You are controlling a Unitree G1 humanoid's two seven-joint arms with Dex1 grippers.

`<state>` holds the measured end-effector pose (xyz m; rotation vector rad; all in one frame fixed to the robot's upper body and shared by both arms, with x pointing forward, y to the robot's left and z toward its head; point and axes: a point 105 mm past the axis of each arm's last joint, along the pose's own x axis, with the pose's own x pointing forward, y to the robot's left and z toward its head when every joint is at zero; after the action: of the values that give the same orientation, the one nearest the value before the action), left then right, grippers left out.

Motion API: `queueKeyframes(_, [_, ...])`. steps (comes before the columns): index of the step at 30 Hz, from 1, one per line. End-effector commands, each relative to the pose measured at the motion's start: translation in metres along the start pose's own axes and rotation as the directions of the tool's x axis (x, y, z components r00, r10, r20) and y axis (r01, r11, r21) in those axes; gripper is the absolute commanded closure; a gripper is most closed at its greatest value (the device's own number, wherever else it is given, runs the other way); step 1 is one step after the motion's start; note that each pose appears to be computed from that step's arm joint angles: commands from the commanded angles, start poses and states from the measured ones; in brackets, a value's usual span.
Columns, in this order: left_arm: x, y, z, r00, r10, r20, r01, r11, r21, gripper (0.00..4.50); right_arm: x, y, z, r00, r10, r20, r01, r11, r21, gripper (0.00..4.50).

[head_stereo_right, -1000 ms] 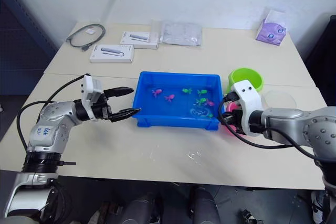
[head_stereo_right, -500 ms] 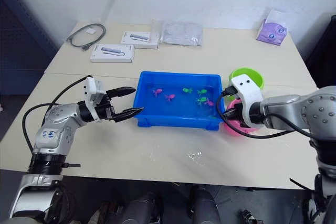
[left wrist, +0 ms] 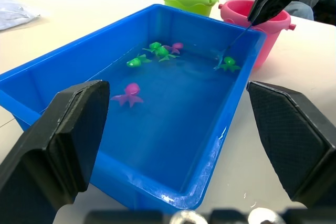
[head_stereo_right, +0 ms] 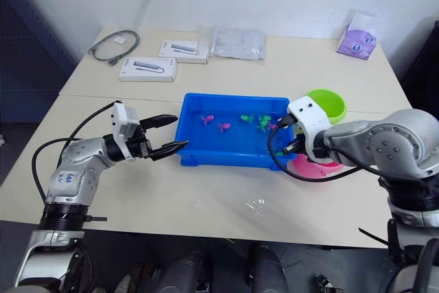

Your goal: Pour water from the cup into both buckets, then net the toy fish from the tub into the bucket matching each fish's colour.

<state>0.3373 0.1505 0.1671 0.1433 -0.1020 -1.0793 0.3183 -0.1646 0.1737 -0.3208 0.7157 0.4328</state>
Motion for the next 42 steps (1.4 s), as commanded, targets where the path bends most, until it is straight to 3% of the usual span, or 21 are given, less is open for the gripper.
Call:
queueKeyframes(1, [-0.004, 0.001, 0.012, 1.000, 0.012, 0.027, -0.014, 0.999, 0.044, 0.01, -0.008, 0.003, 0.017, 0.996, 0.042, 0.074, -0.044, 0.999, 0.023, 4.50])
queueKeyframes(16, [-0.005, -0.001, 0.011, 0.999, 0.026, 0.032, -0.027, 0.999, 0.043, 0.01, 0.001, -0.014, 0.026, 0.988, -0.125, 0.093, 0.123, 0.992, 0.035, 4.50])
queueKeyframes(27, [-0.003, -0.003, 0.011, 0.999, 0.020, 0.039, -0.021, 0.999, 0.038, 0.01, 0.006, -0.011, 0.036, 0.974, -0.188, 0.130, 0.187, 0.982, 0.016, 4.50])
queueKeyframes(42, [-0.006, -0.002, 0.012, 0.999, 0.021, 0.031, -0.022, 0.999, 0.040, 0.01, 0.000, -0.003, 0.035, 0.965, -0.179, 0.193, 0.213, 0.962, -0.170, 4.50])
